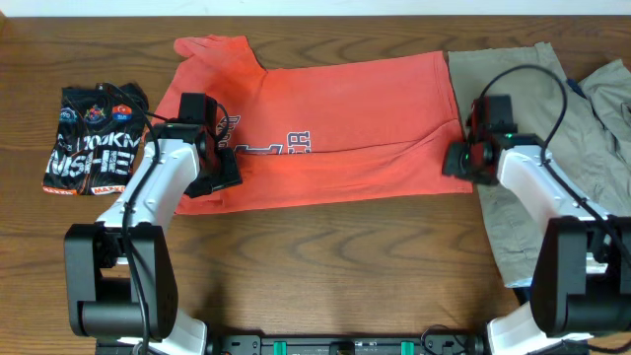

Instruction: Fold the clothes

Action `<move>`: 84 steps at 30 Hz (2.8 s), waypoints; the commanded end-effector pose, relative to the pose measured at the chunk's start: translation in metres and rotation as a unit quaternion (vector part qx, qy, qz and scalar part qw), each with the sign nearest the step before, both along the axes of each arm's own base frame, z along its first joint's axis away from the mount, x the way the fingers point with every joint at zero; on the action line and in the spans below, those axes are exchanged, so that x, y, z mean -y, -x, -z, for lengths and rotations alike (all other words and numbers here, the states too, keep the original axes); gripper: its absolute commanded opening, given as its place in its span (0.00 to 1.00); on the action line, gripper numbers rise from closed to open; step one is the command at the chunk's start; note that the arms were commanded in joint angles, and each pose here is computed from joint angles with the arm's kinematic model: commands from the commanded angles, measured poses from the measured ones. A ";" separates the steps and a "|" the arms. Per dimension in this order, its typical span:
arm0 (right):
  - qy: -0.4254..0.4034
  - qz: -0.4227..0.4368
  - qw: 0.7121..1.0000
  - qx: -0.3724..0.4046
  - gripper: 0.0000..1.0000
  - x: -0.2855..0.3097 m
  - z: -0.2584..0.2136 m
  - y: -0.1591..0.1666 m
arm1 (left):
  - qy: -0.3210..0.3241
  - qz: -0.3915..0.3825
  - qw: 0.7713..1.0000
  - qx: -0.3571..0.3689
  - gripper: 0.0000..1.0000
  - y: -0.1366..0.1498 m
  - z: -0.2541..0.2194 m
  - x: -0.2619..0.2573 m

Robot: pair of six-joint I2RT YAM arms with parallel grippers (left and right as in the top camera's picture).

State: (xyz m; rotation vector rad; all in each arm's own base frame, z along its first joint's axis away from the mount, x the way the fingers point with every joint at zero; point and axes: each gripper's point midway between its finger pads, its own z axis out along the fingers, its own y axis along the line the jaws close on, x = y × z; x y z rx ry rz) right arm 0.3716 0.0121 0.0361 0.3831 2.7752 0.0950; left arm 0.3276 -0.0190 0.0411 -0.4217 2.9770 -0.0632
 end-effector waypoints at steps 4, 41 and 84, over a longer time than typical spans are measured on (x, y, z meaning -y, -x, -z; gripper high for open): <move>-0.018 0.003 0.997 0.074 0.52 -0.006 -0.026 -0.034 | -0.035 -0.030 0.999 -0.009 0.58 0.008 0.007 -0.013; -0.076 0.077 0.983 0.146 0.01 -0.009 0.008 -0.093 | 0.020 0.007 0.999 0.039 0.57 -0.013 0.005 0.008; -0.025 0.021 0.998 -0.059 0.27 -0.001 0.042 0.006 | -0.067 0.092 0.992 0.059 0.06 -0.040 0.011 0.016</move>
